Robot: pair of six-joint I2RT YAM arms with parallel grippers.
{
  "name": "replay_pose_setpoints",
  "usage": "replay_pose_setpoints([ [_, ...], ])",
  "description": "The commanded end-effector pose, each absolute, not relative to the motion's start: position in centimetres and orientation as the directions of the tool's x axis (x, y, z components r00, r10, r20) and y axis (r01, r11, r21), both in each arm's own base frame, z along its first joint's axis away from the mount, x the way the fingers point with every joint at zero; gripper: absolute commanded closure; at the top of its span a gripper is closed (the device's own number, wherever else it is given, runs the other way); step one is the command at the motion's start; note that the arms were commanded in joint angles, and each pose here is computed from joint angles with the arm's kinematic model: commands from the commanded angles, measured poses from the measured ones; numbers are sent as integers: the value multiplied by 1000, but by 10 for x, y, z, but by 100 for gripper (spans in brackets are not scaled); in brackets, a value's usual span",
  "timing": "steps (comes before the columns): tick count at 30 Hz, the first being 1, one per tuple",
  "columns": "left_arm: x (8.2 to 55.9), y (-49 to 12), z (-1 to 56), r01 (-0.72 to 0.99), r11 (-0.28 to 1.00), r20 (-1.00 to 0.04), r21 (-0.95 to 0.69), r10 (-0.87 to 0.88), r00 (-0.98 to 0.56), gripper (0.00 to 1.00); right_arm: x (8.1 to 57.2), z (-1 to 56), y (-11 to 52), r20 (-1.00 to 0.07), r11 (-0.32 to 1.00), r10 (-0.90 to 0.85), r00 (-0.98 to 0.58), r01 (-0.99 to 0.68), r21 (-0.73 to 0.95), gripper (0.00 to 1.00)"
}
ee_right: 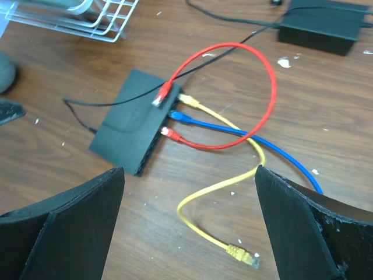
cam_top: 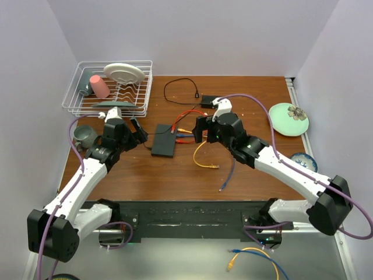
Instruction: Pull the plug from the switch port
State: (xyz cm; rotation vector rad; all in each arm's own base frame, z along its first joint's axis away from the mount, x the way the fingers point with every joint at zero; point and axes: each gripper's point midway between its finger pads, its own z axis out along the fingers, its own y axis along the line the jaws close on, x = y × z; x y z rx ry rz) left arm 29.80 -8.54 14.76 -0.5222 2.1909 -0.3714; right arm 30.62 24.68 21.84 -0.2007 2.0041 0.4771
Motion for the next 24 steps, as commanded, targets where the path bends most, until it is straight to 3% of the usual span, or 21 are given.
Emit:
replay_pose_setpoints([
  [1, 303, -89, 158, -186, 874, -694, -448, -471, -545, 0, 308, 231, 282, -884, 844, 43, -466, -457, 282, 4],
  [10, 293, -79, 123, -285, 871, -633, -401, -488, -601, 5, 291, 176, 362, -817, 783, -61, -573, -535, 317, 9],
  [14, 290, -82, 106, -320, 832, -546, -453, -543, -638, 6, 297, 159, 388, -791, 768, -71, -608, -539, 345, 20],
  [24, 295, -84, 92, -349, 811, -510, -469, -571, -643, 9, 320, 137, 434, -765, 738, -84, -638, -556, 382, 33],
])
